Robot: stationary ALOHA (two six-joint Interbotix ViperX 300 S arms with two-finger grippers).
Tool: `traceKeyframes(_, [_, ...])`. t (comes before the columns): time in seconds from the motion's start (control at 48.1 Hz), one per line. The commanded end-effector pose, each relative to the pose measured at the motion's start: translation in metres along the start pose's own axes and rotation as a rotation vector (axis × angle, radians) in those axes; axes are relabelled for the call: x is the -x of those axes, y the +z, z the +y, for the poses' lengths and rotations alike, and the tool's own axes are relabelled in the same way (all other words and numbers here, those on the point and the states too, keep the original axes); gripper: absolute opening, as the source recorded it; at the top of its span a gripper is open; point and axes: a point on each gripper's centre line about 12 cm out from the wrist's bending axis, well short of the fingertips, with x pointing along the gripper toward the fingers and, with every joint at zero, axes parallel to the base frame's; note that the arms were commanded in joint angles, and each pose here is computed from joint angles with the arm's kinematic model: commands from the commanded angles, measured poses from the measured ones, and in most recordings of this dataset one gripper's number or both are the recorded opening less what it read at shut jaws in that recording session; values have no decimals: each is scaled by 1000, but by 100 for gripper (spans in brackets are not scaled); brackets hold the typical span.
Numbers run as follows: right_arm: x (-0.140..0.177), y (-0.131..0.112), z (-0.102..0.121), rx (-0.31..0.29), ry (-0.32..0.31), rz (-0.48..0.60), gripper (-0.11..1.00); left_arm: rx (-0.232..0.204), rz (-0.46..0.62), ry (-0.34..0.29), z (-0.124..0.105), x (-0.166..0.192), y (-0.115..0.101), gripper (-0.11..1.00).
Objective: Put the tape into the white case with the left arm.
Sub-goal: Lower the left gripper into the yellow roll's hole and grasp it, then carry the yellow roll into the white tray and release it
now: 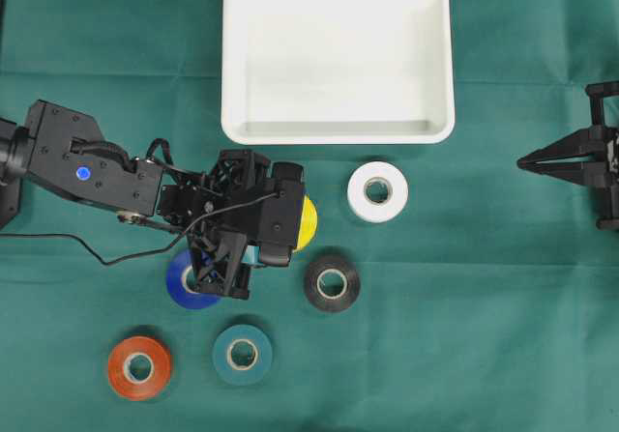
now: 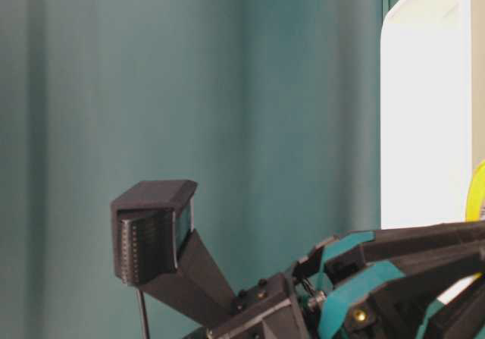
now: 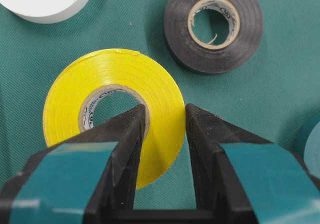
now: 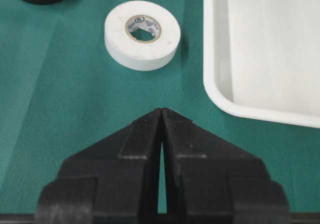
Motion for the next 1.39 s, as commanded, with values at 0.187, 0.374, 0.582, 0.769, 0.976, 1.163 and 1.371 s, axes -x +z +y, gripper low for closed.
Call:
traceKeyframes(0.187, [0, 5, 0, -2, -1, -15, -9, 58, -80, 55, 34, 13, 28, 24])
traceKeyframes(0.374, [0, 4, 0, -2, -1, -14, -9, 97, -84, 118, 74, 9, 33, 24])
traceKeyframes(0.582, [0, 4, 0, 2, 0, -15, -9, 50, -97, 178, 111, 4, 44, 24])
traceKeyframes(0.769, [0, 3, 0, -2, -1, -15, -9, 11, -112, 226, 143, -6, 59, 24])
traceKeyframes(0.976, [0, 4, 0, -2, -1, -18, -9, 3, -122, 272, 178, -19, 71, 24])
traceKeyframes(1.163, [0, 4, 0, 0, 0, -23, -9, 16, -140, 298, 201, -32, 83, 24])
traceKeyframes(1.371, [2, 3, 0, -2, 0, -32, -9, 34, -153, 318, 220, -42, 90, 24])
